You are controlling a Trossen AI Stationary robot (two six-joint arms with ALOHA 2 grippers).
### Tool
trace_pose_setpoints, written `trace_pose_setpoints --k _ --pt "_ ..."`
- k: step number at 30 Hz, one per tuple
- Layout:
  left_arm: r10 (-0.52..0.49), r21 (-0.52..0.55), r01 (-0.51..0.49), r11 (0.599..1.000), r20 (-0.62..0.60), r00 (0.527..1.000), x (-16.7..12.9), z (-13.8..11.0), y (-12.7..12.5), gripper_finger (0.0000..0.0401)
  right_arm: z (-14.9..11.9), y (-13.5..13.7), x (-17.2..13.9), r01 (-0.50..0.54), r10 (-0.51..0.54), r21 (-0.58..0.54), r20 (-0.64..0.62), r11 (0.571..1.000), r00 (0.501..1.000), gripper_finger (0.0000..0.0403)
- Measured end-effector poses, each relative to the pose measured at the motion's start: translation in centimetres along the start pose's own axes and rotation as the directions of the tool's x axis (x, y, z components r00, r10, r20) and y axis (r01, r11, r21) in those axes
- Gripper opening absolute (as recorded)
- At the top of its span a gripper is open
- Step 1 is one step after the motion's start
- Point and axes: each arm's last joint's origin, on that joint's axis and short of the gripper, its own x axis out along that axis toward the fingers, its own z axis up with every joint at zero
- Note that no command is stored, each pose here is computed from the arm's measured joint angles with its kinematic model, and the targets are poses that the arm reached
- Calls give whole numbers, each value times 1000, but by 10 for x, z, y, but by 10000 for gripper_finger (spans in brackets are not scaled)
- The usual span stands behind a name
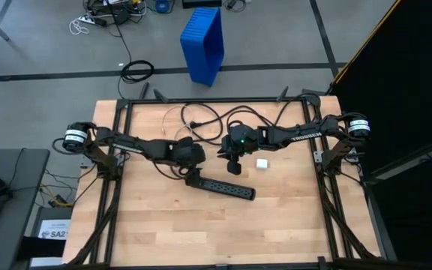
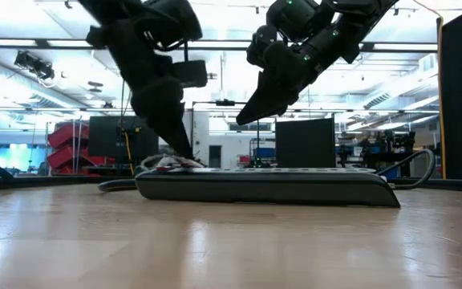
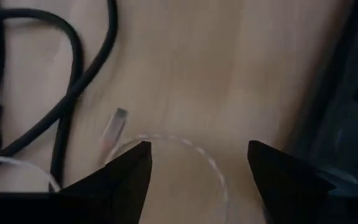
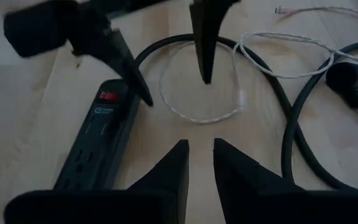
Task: Insert USB
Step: Return to Home Position
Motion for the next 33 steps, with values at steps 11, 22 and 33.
trace_pose_setpoints --k 11,22,33 --pt "-255 103 236 966 254 933 -30 15 -12 242 12 21 -18 -54 63 -141 65 989 996 33" --pt "176 -155 -103 983 591 787 -116 -45 27 70 -14 3 -105 54 -10 -137 298 989 955 2" --pt "210 -234 -28 972 811 547 -152 -126 46 1 -101 -11 -186 175 -121 -11 682 984 721 1"
